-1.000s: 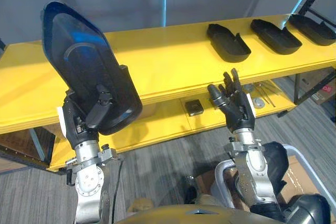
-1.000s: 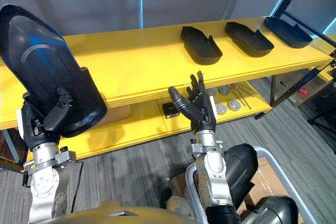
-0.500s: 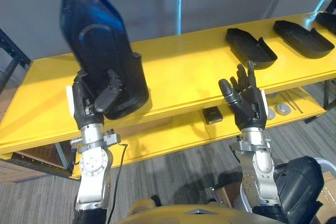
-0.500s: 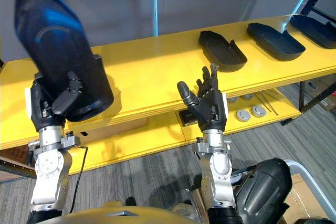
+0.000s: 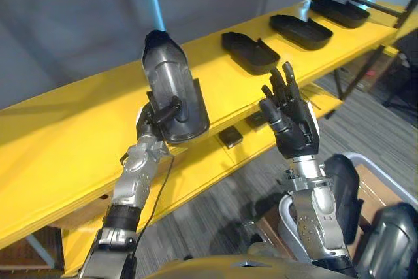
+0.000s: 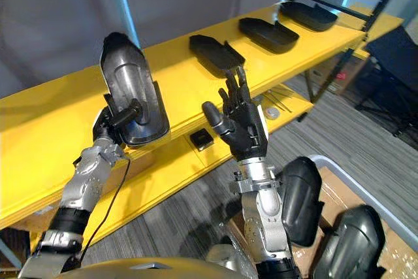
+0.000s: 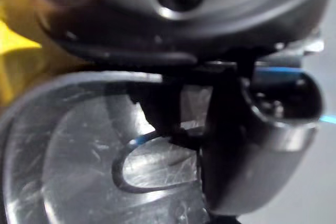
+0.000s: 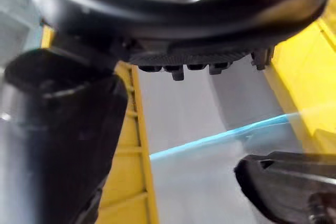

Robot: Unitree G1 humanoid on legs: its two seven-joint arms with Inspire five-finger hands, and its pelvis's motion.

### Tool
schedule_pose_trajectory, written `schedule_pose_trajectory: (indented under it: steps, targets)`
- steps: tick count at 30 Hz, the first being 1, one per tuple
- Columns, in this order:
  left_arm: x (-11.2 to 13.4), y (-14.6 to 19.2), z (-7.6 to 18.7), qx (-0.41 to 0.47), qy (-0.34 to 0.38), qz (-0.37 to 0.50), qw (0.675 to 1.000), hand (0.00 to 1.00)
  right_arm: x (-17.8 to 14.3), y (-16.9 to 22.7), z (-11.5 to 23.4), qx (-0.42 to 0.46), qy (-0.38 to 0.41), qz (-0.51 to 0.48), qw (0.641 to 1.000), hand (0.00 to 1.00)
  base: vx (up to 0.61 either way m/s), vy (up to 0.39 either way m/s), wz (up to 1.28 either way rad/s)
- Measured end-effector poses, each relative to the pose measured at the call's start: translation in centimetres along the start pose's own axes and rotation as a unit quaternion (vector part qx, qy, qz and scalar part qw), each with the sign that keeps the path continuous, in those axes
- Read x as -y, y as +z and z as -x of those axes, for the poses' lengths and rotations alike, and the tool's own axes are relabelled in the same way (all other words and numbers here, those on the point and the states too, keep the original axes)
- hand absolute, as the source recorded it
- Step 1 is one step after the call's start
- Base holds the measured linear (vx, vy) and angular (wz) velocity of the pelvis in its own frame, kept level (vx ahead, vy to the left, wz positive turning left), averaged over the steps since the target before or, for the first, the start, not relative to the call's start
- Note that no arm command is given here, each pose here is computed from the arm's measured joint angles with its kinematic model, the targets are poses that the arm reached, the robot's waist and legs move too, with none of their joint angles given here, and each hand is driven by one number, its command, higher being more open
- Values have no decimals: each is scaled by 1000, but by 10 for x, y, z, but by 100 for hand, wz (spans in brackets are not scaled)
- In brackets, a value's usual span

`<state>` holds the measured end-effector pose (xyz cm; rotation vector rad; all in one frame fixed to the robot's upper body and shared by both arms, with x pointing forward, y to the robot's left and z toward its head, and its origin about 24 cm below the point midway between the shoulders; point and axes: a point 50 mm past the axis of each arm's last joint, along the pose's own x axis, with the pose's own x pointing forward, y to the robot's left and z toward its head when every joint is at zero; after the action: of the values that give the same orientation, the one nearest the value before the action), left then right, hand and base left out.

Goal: Walk over and take three plastic housings, then place them on the shelf

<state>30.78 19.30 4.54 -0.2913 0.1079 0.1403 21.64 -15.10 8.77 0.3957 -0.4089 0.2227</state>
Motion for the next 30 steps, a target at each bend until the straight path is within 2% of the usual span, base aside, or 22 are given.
schedule_pose_trajectory:
  steps: [3,9,15,18,22,29,30]
  targets:
    - [-8,28,-21,20,40,25,999,0,-2,-7,6,-28,1,-27,999,100,-28,-23,-16]
    - [-19,66,-36,62,93,45,993,0,-9,-32,33,-139,-2,-32,990,100,-13,-22,-11]
    - [-38,57,-40,-2,138,33,990,0,-1,-40,60,-201,-23,-12,979,100,2,-7,-4]
    - [-47,47,-40,-34,154,28,987,0,1,-40,64,-208,-26,-8,978,100,-19,-9,-2]
    - [-54,55,-42,-37,154,14,987,0,1,-40,65,-213,-20,-6,977,100,-51,-15,0]
    - [-49,62,-47,-29,143,14,989,0,1,-40,64,-215,-26,1,976,100,-36,-14,4]
    - [-48,64,-48,-28,143,20,989,100,1,-40,63,-214,-25,1,977,100,-49,-15,4]
